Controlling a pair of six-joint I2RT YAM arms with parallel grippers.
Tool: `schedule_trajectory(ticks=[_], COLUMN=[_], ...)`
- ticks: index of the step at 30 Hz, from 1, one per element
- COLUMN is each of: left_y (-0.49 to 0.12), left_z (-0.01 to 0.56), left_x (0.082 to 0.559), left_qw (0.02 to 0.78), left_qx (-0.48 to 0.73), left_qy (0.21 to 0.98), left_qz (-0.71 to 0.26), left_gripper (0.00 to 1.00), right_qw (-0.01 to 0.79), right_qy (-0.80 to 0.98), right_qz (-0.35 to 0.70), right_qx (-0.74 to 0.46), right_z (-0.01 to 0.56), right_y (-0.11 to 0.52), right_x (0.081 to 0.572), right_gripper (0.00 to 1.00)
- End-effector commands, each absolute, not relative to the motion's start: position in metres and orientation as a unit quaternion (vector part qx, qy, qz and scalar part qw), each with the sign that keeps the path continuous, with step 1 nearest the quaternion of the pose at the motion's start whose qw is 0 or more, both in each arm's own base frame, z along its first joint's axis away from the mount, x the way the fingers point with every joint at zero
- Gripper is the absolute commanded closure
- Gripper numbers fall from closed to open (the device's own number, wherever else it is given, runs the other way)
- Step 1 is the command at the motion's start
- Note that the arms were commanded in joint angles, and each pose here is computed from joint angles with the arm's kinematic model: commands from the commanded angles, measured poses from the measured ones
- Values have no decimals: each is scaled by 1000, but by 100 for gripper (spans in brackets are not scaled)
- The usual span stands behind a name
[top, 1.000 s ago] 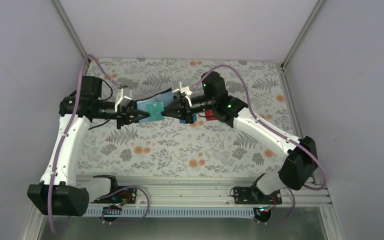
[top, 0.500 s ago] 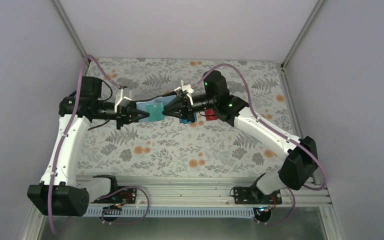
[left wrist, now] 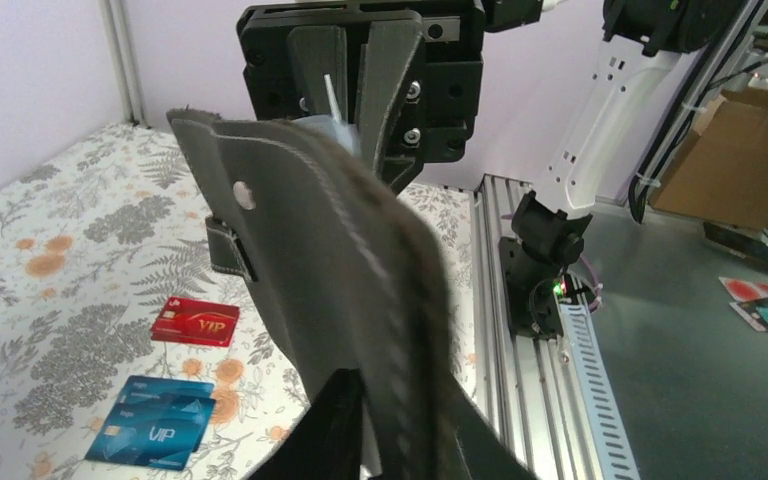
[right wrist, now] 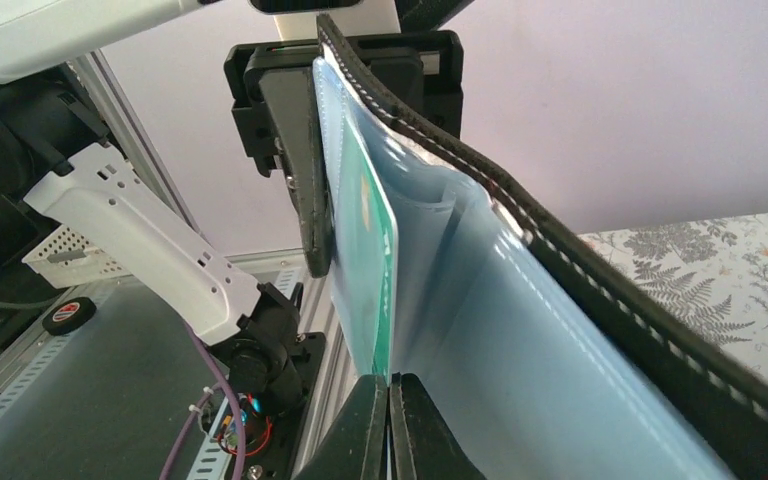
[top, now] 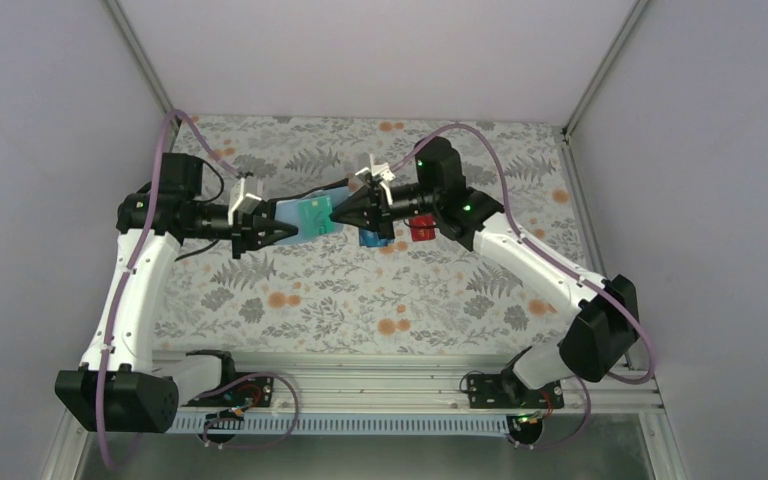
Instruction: Take the credit cards out of the card holder
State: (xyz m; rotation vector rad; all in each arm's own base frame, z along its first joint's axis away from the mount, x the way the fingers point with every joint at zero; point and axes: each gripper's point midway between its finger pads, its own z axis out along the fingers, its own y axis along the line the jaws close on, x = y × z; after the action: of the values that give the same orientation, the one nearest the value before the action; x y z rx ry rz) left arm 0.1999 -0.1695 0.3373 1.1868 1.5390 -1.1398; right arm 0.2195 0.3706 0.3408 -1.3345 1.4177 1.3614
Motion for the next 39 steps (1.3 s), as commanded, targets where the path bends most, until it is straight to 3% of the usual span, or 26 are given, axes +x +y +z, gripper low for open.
schedule_trajectory(ticks=[1, 3, 23, 27, 31, 32, 34, 39], left_y=[-171, -171, -166, -166, -166, -166, -166, -165], left_z=[352, 353, 357, 357, 356, 356, 356, 355], left_x=[191, 191, 194, 193, 194, 194, 194, 195], left_qw=[455, 456, 467, 468, 468, 468, 468, 470], left_qx=[491, 491, 484, 484, 484, 484, 484, 484], left_qy=[583, 581, 578, 576, 577, 577, 578, 579], left_qz=[-461, -461, -462, -464, -462, -462, -462, -459], left_gripper=[89, 97, 98, 98, 98, 98, 98, 98], right_qw=[403, 402, 362, 339, 340, 339, 340, 361], right_qy=[544, 546, 537, 513, 507, 506, 508, 534], right_qz=[523, 522, 554, 574, 575, 576, 574, 553], right_qx=[-518, -518, -522, -541, -545, -545, -545, -528], right_z=[361, 360, 351, 350, 353, 353, 353, 349], right_y=[361, 361, 373, 380, 383, 384, 384, 377], right_x=[219, 219, 215, 203, 201, 201, 200, 208], right_gripper=[96, 96, 96, 87, 85, 85, 95, 96])
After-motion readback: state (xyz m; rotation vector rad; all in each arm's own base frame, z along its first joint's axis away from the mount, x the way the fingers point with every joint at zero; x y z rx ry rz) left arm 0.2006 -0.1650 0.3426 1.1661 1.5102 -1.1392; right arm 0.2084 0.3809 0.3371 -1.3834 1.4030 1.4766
